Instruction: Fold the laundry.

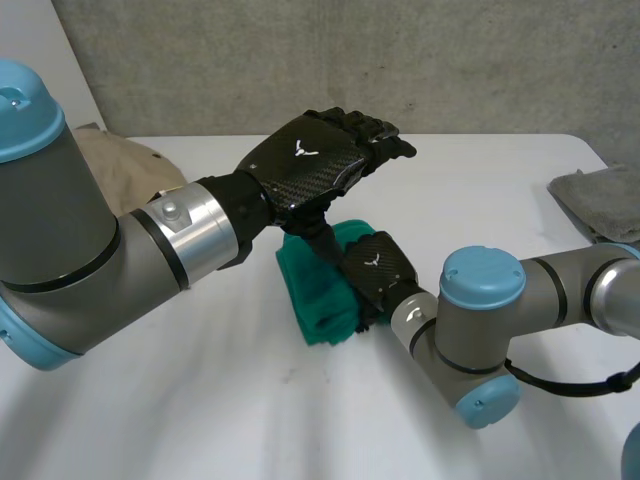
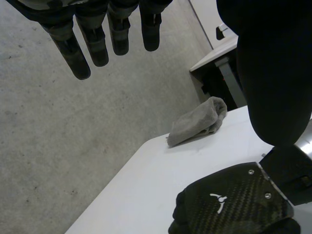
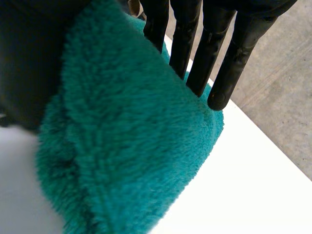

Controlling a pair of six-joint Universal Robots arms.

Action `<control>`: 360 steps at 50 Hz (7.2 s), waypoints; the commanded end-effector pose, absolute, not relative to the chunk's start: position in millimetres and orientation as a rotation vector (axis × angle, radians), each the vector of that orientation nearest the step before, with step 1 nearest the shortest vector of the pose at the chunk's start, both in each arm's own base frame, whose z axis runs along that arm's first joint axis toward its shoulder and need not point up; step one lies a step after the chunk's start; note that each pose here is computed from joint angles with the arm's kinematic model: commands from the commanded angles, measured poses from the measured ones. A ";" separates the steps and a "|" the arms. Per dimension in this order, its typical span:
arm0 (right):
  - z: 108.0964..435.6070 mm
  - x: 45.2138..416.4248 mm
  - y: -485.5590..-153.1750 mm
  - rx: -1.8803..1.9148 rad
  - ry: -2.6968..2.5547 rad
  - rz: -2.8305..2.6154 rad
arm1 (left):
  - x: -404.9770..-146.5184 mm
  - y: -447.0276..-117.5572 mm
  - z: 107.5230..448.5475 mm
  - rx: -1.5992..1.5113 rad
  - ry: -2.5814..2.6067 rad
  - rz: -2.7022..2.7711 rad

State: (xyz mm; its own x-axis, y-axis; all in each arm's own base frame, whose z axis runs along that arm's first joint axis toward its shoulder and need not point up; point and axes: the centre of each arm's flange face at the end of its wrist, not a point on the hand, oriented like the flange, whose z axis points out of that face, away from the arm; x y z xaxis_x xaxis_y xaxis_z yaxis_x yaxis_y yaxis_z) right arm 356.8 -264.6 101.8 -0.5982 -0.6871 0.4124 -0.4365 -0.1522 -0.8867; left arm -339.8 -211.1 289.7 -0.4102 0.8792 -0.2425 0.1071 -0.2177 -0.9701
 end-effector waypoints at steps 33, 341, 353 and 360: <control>190.3 291.0 -392.5 -1.147 1.755 -2.245 | -327.3 -218.7 301.4 -1.167 -1.457 1.746; 149.0 290.6 -295.9 -1.057 2.185 -1.427 | -258.7 -294.5 219.2 -0.671 -2.239 1.883; 236.7 276.2 -277.0 -1.254 2.077 -1.678 | -249.8 -265.6 232.1 -0.700 -2.249 1.853; 262.0 245.0 -229.9 -1.633 2.204 -1.517 | -245.7 -231.7 226.1 -0.778 -2.326 1.661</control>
State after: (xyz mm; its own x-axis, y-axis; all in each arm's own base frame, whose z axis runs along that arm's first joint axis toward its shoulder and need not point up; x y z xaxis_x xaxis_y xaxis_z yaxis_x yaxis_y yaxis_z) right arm 271.2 -272.2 236.6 -0.6038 -0.7074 0.3675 -0.5293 0.0110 -0.8484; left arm -249.2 -259.2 230.1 -0.8748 0.4518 -0.1748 0.2701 0.1554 -0.9502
